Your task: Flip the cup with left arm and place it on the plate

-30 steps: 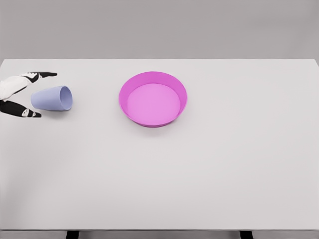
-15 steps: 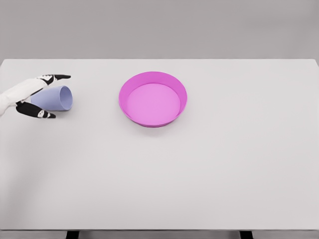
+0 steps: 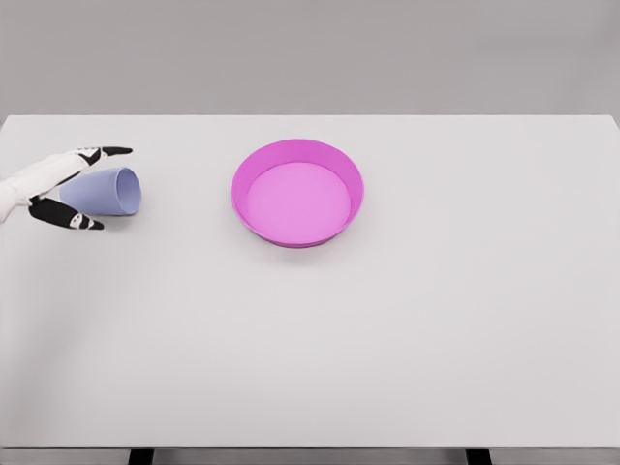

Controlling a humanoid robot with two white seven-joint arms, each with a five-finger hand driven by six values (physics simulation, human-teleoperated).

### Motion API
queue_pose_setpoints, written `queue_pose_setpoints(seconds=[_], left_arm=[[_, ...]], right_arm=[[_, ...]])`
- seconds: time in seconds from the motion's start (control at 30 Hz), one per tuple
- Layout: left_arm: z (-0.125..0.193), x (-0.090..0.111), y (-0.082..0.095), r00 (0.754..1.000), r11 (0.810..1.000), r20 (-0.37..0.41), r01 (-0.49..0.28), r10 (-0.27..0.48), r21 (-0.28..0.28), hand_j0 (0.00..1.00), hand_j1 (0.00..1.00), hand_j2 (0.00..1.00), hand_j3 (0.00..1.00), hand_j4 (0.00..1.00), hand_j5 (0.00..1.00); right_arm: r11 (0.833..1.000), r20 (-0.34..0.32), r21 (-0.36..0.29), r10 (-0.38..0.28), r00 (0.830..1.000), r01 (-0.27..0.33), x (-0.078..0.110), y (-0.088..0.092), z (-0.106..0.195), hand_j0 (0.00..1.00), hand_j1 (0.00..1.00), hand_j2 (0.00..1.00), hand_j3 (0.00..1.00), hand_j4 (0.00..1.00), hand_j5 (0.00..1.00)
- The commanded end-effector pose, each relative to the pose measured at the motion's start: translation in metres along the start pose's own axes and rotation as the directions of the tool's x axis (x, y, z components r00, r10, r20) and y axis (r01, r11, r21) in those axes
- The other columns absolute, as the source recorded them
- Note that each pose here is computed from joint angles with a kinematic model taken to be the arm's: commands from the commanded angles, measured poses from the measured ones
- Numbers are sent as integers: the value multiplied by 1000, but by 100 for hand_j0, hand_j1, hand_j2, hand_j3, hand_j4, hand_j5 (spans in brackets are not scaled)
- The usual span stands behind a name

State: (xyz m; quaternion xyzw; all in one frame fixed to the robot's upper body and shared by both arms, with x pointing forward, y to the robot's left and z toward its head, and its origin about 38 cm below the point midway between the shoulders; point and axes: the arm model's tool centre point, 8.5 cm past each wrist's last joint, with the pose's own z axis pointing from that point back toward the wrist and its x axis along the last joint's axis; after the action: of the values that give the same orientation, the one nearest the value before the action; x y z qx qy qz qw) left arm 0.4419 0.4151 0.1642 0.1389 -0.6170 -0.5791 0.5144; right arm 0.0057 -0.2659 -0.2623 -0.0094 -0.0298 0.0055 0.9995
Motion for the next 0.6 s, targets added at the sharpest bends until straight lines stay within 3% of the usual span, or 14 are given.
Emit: queue_pose_setpoints(seconds=[0.0, 0.23, 0.57], left_arm=[[-2, 0, -3, 1000, 1000, -9, 10, -10, -14, 100, 100, 100, 100, 100, 100], [-10, 3, 0, 999, 999, -13, 39, -39, -24, 100, 100, 100, 100, 100, 100], [-18, -3, -7, 995, 999, -100, 3, -8, -44, 100, 100, 100, 100, 100, 100]], right_arm=[[1000, 1, 0, 0, 1000, 0, 0, 0, 0, 100, 100, 100, 100, 100, 100], [1000, -1, 0, 0, 1000, 0, 0, 0, 0, 100, 100, 100, 100, 100, 100], [1000, -1, 0, 0, 1000, 0, 0, 0, 0, 100, 100, 100, 100, 100, 100]])
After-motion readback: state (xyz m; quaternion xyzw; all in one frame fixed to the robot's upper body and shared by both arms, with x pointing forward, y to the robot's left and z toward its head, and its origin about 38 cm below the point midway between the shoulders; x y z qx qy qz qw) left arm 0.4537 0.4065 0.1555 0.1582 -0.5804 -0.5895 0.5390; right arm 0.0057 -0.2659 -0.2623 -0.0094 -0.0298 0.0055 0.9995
